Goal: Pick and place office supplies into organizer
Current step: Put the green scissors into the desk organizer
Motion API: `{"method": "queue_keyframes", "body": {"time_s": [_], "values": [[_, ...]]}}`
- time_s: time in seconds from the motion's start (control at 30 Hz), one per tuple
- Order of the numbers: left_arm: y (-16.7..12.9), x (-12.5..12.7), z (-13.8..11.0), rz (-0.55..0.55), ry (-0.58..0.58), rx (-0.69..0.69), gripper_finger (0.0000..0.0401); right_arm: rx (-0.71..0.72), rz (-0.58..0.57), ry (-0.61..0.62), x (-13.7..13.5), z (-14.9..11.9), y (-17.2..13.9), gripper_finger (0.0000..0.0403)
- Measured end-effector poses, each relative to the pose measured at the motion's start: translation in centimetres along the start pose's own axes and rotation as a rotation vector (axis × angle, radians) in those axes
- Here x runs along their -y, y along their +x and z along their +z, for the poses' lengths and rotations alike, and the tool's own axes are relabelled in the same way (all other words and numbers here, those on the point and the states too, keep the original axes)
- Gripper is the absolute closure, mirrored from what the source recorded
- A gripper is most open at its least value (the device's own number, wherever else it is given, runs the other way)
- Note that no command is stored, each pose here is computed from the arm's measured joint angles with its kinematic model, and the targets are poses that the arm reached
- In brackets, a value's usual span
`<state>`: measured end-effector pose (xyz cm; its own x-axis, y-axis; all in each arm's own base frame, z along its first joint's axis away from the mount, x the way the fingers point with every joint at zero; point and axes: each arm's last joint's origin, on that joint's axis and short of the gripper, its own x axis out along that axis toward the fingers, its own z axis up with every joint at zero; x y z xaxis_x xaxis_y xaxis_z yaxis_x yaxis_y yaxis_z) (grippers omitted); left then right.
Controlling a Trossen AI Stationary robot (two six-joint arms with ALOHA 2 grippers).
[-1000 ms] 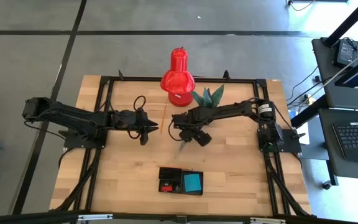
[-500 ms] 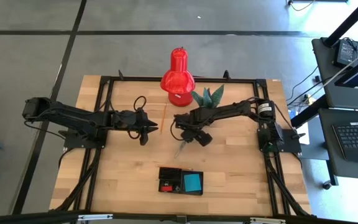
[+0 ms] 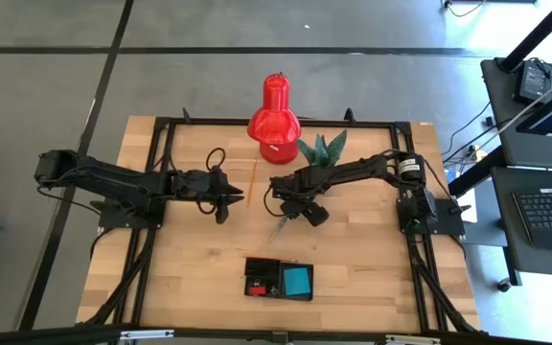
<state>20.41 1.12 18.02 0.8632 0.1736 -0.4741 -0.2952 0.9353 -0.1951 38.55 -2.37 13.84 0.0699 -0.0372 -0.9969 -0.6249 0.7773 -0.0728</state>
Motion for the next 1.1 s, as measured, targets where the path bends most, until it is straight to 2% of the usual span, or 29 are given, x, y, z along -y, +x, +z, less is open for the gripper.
{"method": "queue_keyframes", "body": {"time_s": [0.53,0.67,0.93,1.1], "values": [[0.00,-0.02,-0.07,0.003,0.006,-0.007,0.0315,0.020,-0.018,0.001,0.16,0.18,0.08,0.0204],[0.00,-0.02,-0.07,0.003,0.021,-0.007,0.0315,0.020,-0.016,0.002,0.14,0.17,0.12,0.0231],[0.00,-0.02,-0.07,0.003,0.021,-0.007,0.0315,0.026,-0.014,0.004,0.13,0.23,0.16,0.0313],[0.00,-0.02,-0.07,0.003,0.020,-0.007,0.0315,0.033,-0.024,0.005,0.21,0.31,0.16,0.0325]]}}
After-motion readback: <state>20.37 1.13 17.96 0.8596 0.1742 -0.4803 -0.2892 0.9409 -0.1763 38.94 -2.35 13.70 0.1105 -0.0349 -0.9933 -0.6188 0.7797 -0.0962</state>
